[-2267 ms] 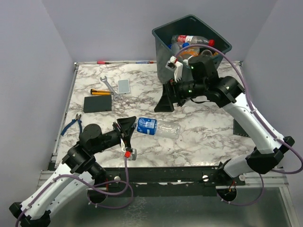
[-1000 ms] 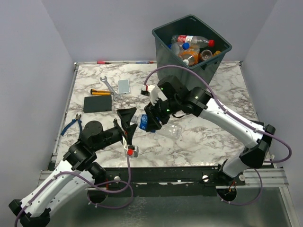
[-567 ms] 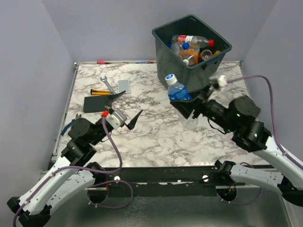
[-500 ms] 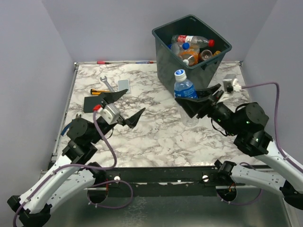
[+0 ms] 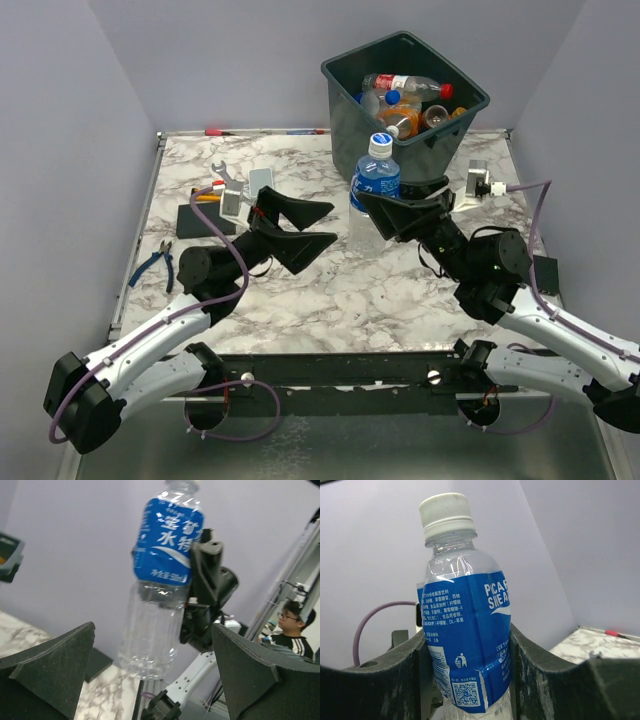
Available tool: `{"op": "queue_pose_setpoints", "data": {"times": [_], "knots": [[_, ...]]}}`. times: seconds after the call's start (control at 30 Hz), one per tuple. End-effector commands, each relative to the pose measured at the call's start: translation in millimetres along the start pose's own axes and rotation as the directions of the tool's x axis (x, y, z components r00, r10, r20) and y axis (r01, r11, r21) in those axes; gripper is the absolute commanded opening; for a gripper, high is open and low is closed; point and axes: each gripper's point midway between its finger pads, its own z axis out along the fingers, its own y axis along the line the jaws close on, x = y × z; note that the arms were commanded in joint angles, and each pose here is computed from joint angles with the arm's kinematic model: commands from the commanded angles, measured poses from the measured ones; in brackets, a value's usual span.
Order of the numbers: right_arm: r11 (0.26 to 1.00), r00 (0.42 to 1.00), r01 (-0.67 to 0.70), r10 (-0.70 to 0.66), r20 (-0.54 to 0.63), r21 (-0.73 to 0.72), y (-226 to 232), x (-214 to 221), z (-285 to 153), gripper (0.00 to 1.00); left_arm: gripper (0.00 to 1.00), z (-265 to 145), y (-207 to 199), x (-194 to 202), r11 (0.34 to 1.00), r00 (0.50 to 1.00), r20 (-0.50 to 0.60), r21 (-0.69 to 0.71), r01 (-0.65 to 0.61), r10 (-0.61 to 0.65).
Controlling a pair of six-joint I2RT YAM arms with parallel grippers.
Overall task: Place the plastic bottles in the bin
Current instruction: Place the plastic bottle in the trash bin.
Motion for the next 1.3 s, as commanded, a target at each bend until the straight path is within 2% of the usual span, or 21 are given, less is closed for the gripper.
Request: {"op": "queue_pose_setpoints", "data": {"times": [0.0, 0.23, 0.5, 0.57, 0.73, 0.87, 1.0, 1.07, 1.17, 1.27], "knots": [[0.989, 0.987, -0.099, 0.111, 0.115, -0.107, 21, -21, 7, 0.33, 0.99, -2, -45, -19, 0.983, 0.998, 0.058, 0.182, -0.016, 0.005], [0.974, 0.972, -0.178, 0.196, 0.129, -0.139, 21, -12, 15, 0.33, 0.99, 3, -40, -2, 0.979, 1.0, -0.008, 0.203, -0.007, 0.009], [0.952, 0.965, -0.233, 0.251, 0.072, -0.2, 32, 1, 17, 0.33, 0.99, 3, -30, 8, 0.984, 1.0, -0.02, 0.179, -0.016, 0.02], [0.953, 0.966, -0.233, 0.25, 0.069, -0.193, 30, 3, 18, 0.33, 0.93, 4, -29, 12, 0.983, 0.999, -0.036, 0.184, -0.011, 0.018], [0.957, 0.97, -0.224, 0.237, 0.05, -0.184, 27, 11, 22, 0.34, 0.67, 8, -28, 31, 0.979, 0.994, -0.105, 0.201, 0.037, -0.016], [0.956, 0.971, -0.227, 0.237, 0.031, -0.187, 28, 16, 23, 0.34, 0.63, 10, -30, 37, 0.976, 0.992, -0.121, 0.211, 0.046, -0.02], [0.96, 0.975, -0.217, 0.223, 0.016, -0.179, 27, 18, 22, 0.36, 0.42, 9, -32, 33, 0.977, 0.995, -0.102, 0.214, 0.018, 0.004], [0.964, 0.975, -0.222, 0.222, -0.018, -0.147, 25, 21, 23, 0.45, 0.38, 7, -31, 32, 0.979, 0.995, -0.094, 0.203, 0.002, 0.017], [0.977, 0.974, -0.202, 0.193, -0.118, -0.072, 20, 31, 25, 0.74, 0.31, 5, -27, 33, 0.983, 0.994, -0.099, 0.179, -0.03, 0.048], [0.989, 0.968, -0.148, 0.143, -0.206, -0.009, 16, 31, 18, 0.84, 0.26, 1, -23, 35, 0.986, 0.991, -0.107, 0.152, -0.061, 0.078]]}}
